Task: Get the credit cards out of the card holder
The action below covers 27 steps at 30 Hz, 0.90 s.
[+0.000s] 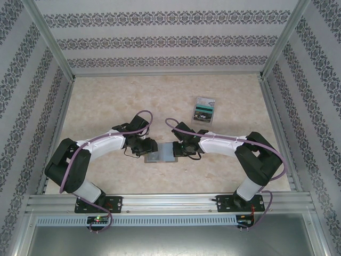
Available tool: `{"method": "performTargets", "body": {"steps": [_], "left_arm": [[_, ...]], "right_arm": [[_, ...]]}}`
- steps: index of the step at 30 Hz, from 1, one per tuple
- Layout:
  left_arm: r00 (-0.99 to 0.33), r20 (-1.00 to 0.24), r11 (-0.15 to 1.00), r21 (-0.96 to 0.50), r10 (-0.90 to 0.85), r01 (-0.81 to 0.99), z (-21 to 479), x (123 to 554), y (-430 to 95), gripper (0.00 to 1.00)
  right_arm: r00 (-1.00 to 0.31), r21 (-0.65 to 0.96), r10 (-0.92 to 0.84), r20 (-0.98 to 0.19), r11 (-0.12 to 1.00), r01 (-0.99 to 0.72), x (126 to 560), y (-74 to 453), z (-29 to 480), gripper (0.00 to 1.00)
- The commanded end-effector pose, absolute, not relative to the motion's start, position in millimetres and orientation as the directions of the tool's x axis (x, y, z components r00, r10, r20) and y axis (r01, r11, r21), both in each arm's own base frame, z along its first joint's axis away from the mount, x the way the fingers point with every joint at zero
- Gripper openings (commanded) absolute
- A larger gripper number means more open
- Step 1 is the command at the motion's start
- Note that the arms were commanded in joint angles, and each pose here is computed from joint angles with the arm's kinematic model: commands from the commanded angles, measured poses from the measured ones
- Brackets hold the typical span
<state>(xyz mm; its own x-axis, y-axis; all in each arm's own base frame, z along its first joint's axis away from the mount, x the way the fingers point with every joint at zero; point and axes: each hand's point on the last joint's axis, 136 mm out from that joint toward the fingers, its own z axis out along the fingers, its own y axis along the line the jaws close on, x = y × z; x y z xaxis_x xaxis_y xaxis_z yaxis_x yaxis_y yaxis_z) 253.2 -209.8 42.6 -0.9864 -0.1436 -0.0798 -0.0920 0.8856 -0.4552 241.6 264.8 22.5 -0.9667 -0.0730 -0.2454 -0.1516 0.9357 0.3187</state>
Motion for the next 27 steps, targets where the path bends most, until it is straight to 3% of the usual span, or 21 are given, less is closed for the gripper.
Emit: {"method": "performTargets", "body": {"steps": [1, 10, 27], "left_arm": [[-0.991, -0.064, 0.895, -0.439, -0.121, -0.081, 32.8, 246.3, -211.3, 0.48], [-0.995, -0.027, 0.888, -0.454, -0.096, -0.073, 26.0, 244.1, -219.8, 0.48], [-0.998, -0.059, 0.827, -0.562, -0.02, 0.016, 48.1, 257.1, -255.6, 0.59]], "right_arm": [[-0.974, 0.32, -0.071, -0.216, 0.937, -0.139, 234.0, 266.4, 14.9, 0.0], [-0.974, 0.324, -0.072, -0.214, 0.936, -0.141, 234.2, 268.0, 15.0, 0.0], [-0.975, 0.321, -0.072, -0.211, 0.937, -0.139, 234.0, 268.0, 14.6, 0.0]]}}
